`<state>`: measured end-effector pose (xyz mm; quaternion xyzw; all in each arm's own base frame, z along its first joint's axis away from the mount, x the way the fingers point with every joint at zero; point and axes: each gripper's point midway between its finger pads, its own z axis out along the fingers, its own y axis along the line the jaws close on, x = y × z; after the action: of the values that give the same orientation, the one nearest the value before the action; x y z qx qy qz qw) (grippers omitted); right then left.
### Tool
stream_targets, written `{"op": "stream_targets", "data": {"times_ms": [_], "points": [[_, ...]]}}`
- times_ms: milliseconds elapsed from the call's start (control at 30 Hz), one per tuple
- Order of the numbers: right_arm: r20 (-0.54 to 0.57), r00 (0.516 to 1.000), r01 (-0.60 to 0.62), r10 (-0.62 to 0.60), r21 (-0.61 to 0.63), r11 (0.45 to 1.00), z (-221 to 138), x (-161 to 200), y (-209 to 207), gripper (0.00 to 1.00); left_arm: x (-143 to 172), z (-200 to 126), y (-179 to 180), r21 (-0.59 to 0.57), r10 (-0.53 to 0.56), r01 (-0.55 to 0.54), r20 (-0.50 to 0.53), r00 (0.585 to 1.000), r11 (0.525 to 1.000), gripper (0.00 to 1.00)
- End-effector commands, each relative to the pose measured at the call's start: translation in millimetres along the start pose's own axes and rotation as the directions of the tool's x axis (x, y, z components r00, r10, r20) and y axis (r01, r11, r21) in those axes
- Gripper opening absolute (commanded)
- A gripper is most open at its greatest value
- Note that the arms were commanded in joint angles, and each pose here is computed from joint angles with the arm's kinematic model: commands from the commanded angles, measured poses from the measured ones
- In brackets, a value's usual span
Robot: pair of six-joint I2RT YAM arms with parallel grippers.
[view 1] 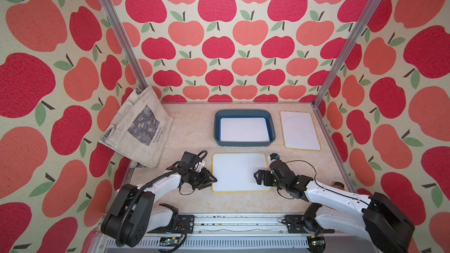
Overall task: Put the whiteboard into the storage box
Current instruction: Pick up the whiteboard at the center of the board.
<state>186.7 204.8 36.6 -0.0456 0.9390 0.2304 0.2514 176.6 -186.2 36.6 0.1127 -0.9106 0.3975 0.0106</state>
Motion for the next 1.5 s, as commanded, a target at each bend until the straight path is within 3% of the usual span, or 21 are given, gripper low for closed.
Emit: {"op": "stream_targets", "data": {"times_ms": [0,167,500,1067,1467], "points": [[-0.279,0.96,-0.025,-0.021,-0.16,0.987,-2,62,24,0.99,11,-10,-52,0.222,0.135,-0.12,-0.058,0.989,0.968,0.37],[-0.282,0.959,-0.033,-0.012,-0.155,0.987,0,64,20,0.99,14,-12,-51,0.218,0.138,-0.123,-0.053,0.989,0.968,0.27],[-0.267,0.964,-0.049,0.003,-0.165,0.985,-2,63,15,0.99,17,-17,-58,0.251,0.144,-0.127,-0.052,0.988,0.96,0.18],[-0.229,0.973,-0.052,0.018,-0.144,0.988,-12,56,-2,0.99,22,-44,-70,0.242,0.16,-0.157,0.007,0.987,0.957,0.13],[-0.216,0.976,-0.042,-0.008,-0.228,0.973,-14,44,14,0.99,39,-64,-92,0.3,0.221,-0.206,-0.017,0.975,0.931,0.14]]}}
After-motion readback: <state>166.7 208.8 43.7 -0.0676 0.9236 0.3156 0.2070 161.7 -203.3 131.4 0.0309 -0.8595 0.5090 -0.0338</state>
